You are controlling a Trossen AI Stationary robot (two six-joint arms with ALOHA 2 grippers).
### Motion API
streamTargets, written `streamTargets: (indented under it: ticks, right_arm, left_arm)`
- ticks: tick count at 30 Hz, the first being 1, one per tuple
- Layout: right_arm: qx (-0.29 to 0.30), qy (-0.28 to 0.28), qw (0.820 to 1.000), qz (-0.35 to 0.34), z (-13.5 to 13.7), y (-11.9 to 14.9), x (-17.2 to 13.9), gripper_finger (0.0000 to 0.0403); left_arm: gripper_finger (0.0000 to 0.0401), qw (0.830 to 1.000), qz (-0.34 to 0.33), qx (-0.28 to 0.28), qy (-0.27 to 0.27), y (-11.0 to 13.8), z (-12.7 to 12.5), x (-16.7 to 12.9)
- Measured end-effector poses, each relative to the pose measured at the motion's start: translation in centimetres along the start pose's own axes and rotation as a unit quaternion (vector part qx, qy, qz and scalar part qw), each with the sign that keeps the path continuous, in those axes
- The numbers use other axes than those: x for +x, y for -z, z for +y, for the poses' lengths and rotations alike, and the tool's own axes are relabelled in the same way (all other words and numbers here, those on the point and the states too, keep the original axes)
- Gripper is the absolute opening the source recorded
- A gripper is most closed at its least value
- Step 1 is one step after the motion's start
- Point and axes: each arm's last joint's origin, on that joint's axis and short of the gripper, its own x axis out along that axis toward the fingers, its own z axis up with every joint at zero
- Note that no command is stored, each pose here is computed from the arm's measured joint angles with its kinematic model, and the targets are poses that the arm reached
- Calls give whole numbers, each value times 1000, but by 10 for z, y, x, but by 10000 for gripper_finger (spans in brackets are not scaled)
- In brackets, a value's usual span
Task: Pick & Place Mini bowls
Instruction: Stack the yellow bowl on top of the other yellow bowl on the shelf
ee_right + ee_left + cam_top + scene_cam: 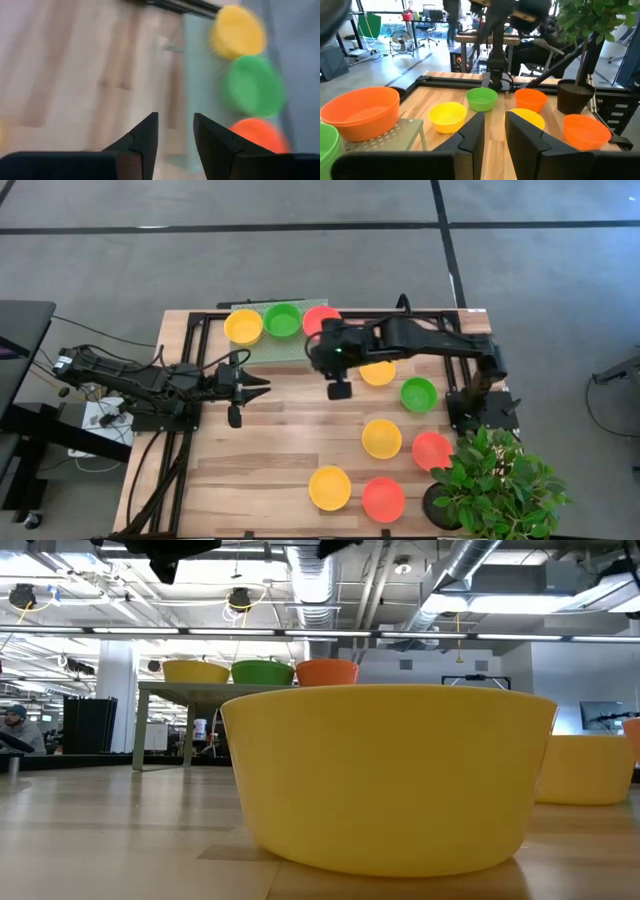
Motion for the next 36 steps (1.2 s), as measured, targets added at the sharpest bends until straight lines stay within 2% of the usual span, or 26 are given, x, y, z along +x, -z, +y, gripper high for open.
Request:
streamTargets:
  ticks: [4, 8, 11, 17, 22, 27, 36]
  right_arm:
    - [21, -42, 998, 29, 17, 24, 12, 119]
    - [44, -49, 996, 52, 32, 58, 29, 119]
    - [94, -45, 991, 81, 37, 87, 39, 119]
    - [212, 3, 966, 150, 39, 148, 59, 119]
    - [260, 25, 940, 218, 35, 188, 82, 119]
    - [265, 58, 929, 253, 24, 204, 98, 119]
    - [287, 49, 922, 255, 14, 208, 102, 119]
  left_arm:
    - [78, 1000, 0, -12, 0, 0, 0, 0]
    - [78, 1000, 2, -11, 0, 1, 0, 1]
    - [78, 1000, 3, -10, 0, 1, -1, 1]
    - [78, 1000, -1, -11, 0, 0, -1, 2]
    - [78, 1000, -5, -12, -1, -1, 0, 2]
    - [78, 1000, -7, -13, -1, -1, 0, 2]
    - [78, 1000, -8, -14, -1, -1, 0, 2]
